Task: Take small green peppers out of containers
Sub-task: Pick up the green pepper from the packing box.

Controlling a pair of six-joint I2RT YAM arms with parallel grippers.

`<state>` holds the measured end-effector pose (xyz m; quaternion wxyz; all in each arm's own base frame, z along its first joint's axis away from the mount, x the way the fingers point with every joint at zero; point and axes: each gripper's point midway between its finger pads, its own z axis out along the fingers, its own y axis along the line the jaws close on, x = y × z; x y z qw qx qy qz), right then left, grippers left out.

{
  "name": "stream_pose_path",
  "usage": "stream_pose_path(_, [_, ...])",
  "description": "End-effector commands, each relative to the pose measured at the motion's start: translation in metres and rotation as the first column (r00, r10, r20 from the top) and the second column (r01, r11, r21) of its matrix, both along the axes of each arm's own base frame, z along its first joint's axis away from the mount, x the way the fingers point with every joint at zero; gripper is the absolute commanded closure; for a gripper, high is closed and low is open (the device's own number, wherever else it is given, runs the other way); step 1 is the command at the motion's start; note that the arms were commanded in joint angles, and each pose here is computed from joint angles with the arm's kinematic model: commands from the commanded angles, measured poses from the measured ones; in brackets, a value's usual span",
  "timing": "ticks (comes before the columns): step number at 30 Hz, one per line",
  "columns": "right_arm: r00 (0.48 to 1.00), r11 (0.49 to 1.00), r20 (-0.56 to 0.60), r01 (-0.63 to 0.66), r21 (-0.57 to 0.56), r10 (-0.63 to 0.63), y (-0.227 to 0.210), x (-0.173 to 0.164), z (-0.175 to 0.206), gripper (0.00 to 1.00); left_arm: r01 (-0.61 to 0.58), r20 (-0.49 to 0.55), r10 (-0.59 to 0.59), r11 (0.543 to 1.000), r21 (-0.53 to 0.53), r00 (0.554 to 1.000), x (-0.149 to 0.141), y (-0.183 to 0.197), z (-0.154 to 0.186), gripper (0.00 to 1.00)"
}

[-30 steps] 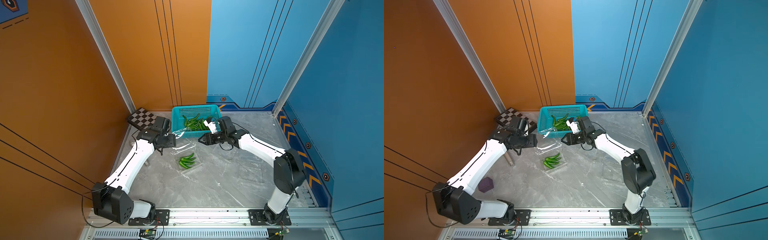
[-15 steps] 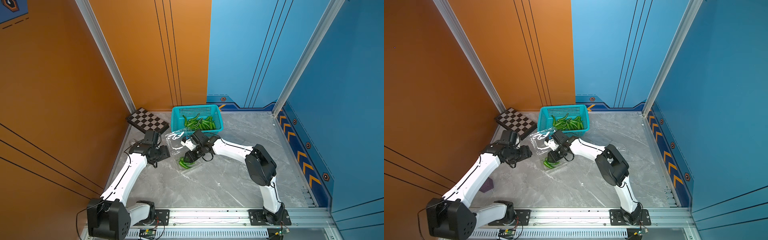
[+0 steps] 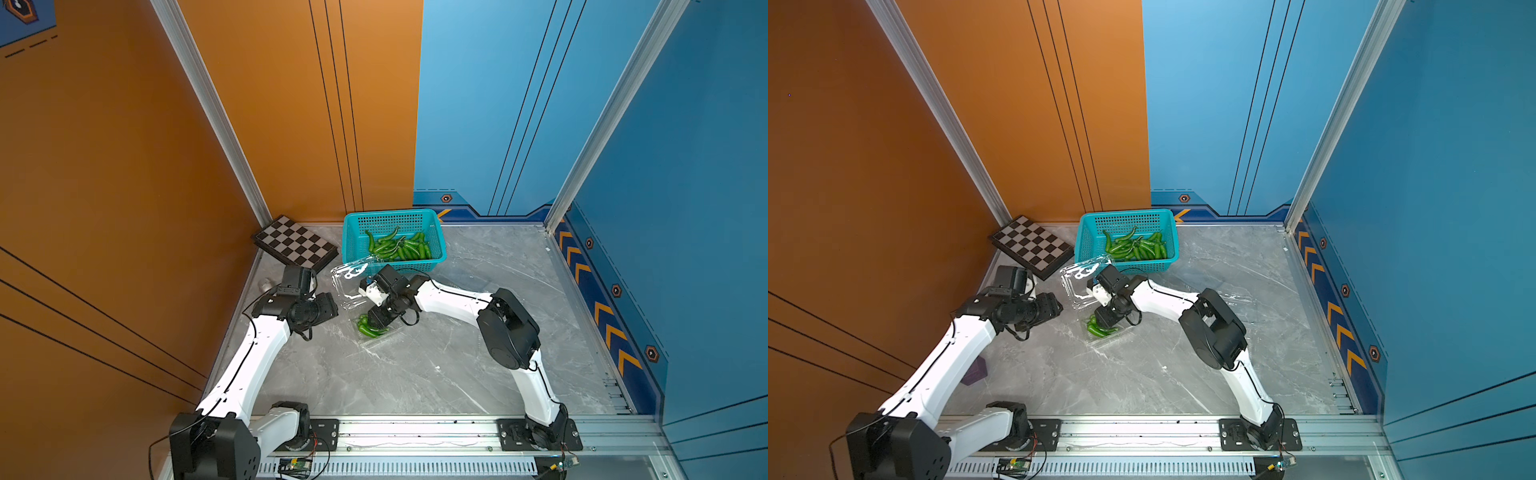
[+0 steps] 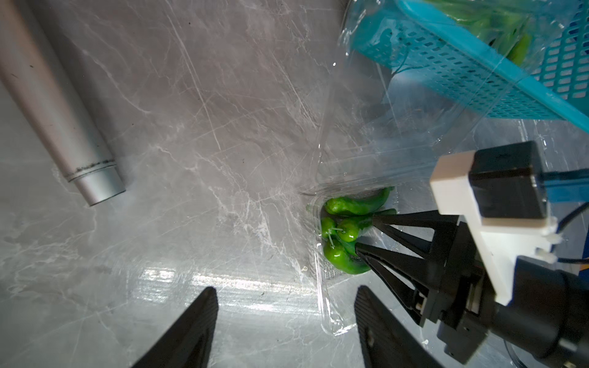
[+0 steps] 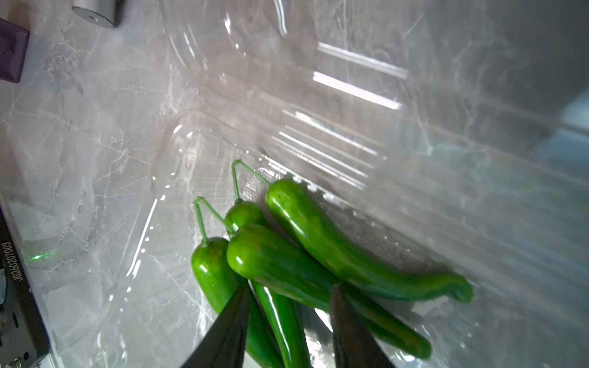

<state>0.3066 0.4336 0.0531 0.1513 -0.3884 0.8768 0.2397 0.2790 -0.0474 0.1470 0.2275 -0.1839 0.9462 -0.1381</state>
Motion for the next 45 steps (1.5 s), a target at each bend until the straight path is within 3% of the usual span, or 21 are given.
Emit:
stream_pose_path(1, [1.0, 0.999, 0.02, -0.016, -0.042, 0.017, -0.002, 0.002, -0.01, 0.55, 0.0, 0.008, 0.0, 1.0, -0.017, 1.0, -0.001, -0.001, 0.0, 0.3])
stream_pose_path(13, [0.99, 0.988, 0.106, -0.074, -0.132, 0.088, 0.001, 0.005, -0.032, 0.54, 0.011, 0.013, -0.011, 0.999, -0.031, 1.0, 0.001, -0.003, 0.001, 0.3])
stream_pose_path(19, [0.992, 0.989, 0.098, -0.06, -0.133, 0.073, -0.002, 0.007, -0.033, 0.69, 0.014, 0.02, -0.013, 0.999, -0.03, 1.0, 0.001, -0.003, 0.003, 0.31])
stream_pose_path(22, [0.993, 0.99, 0.093, -0.067, -0.124, 0.078, -0.004, 0.003, -0.029, 0.71, 0.012, 0.016, -0.012, 0.999, -0.029, 1.0, 0.002, -0.003, 0.002, 0.31])
stream_pose_path(37, [0.997, 0.997, 0.045, -0.063, -0.049, 0.065, -0.012, -0.003, -0.006, 0.63, 0.015, -0.013, -0.016, 0.999, -0.038, 1.0, 0.006, -0.005, -0.008, 0.31])
stream_pose_path(42, [0.998, 0.997, 0.047, -0.047, -0.058, 0.049, -0.015, 0.001, -0.01, 0.85, 0.015, -0.019, -0.016, 0.999, -0.038, 1.0, 0.006, -0.005, -0.01, 0.31])
stream_pose_path(45, [0.998, 0.998, 0.028, -0.064, -0.028, 0.065, -0.012, -0.004, -0.006, 0.86, 0.016, -0.021, -0.016, 0.999, -0.037, 1.0, 0.006, -0.005, -0.011, 0.32])
